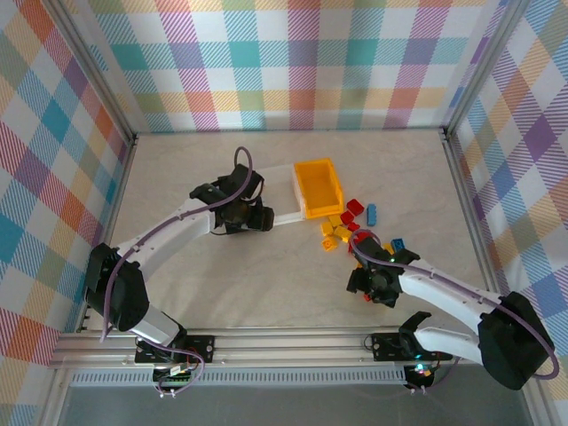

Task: Sort the legos into containers by color

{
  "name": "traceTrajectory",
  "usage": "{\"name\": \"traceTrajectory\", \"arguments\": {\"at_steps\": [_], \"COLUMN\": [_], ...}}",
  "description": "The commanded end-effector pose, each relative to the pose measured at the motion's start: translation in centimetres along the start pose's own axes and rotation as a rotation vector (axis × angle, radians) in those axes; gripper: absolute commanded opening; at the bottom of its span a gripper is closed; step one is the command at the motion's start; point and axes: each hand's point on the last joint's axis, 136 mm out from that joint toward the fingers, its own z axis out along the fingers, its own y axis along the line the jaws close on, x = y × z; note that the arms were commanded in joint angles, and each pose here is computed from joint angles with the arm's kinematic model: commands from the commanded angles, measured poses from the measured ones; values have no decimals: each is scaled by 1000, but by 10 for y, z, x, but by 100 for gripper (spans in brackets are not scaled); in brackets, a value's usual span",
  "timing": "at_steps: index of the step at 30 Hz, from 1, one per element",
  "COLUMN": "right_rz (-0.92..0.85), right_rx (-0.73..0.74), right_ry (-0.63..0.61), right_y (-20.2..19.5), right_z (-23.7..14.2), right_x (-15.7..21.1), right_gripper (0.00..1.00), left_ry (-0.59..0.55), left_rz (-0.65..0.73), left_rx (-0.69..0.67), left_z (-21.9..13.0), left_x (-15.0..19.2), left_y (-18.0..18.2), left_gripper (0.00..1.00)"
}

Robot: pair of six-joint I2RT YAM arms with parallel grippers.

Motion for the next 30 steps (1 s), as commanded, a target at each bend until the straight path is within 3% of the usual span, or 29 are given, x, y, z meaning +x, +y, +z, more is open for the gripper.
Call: {"name": "traceTrajectory", "arguments": {"at_steps": [1,14,22,30], "right_rz": [-5,-33,-39,-89], "right_rx": [12,32,-64,-117], "right_ry": [-27,-50,-19,10], "right_y": [-1,-6,4,19], "right_z": [3,9,12,6], "right_x": [-5,-17,-7,-2], "right_gripper": [76,66,58,58], "left_ry": [2,20,27,36], "left_rz": [-5,-14,-24,-34], "left_rx": [12,7,18,35], "left_z": [2,8,13,17], "left_x": [4,12,16,17], "left_y": [-3,0,-1,-4], "left_gripper": [68,69,71,72]}}
